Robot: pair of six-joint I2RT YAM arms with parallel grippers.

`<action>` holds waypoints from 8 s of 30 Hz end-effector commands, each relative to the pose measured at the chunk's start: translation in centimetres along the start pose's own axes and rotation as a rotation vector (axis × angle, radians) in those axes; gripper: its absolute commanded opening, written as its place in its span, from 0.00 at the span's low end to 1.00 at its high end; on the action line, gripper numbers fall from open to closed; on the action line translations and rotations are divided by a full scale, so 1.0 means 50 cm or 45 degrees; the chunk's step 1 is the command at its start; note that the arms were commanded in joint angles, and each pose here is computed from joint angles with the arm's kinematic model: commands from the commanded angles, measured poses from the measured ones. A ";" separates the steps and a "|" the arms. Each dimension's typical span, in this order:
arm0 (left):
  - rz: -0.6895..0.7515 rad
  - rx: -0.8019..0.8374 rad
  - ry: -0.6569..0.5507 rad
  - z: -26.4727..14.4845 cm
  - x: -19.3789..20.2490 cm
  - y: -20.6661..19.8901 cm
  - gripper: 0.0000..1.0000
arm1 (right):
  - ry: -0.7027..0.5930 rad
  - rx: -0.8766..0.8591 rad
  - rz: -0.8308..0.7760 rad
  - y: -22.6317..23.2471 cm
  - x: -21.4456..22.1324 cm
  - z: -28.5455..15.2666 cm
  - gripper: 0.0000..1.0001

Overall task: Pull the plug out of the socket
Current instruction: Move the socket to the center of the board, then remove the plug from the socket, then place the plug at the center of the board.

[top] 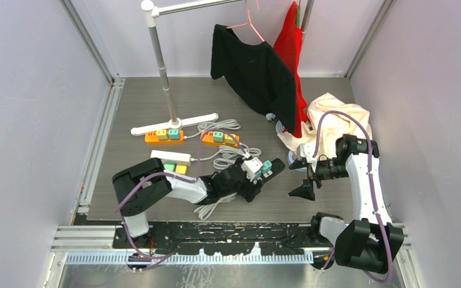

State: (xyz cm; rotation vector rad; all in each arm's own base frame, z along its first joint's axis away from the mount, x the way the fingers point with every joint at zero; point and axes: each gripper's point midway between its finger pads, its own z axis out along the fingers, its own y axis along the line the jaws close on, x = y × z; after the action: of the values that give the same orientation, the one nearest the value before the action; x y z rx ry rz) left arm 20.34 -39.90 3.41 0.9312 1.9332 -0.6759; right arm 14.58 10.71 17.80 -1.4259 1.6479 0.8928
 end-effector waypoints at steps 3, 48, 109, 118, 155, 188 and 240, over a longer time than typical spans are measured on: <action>0.100 -0.180 -0.166 0.030 -0.079 -0.008 0.81 | -0.013 -0.008 -0.020 0.012 -0.008 0.001 1.00; 0.250 0.465 -0.213 -0.100 -0.032 -0.152 0.75 | 0.192 -0.185 -0.143 -0.038 0.095 0.158 0.68; 0.218 0.311 -0.166 -0.059 0.023 -0.107 0.00 | 0.331 -0.393 -0.257 0.024 0.106 0.210 0.19; 0.232 0.302 -0.148 -0.045 0.025 -0.106 0.00 | 0.289 -0.368 -0.187 0.016 0.067 0.226 0.04; 0.216 0.191 -0.002 -0.044 0.128 -0.048 0.00 | 0.256 -0.461 -0.256 0.060 0.106 0.152 0.01; 0.136 0.238 -0.014 -0.122 -0.064 -0.093 0.81 | -0.011 0.429 0.708 -0.199 -0.023 0.045 0.03; -0.150 0.056 -0.286 -0.303 -0.170 -0.023 0.85 | -0.033 0.321 1.095 -0.337 -0.001 0.065 0.23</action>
State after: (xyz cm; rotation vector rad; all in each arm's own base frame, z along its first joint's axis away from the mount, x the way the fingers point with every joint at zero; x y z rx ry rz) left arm 14.67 -32.13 15.79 0.8181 1.8542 -0.8235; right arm 34.49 11.67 9.61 -0.2204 2.4824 0.9559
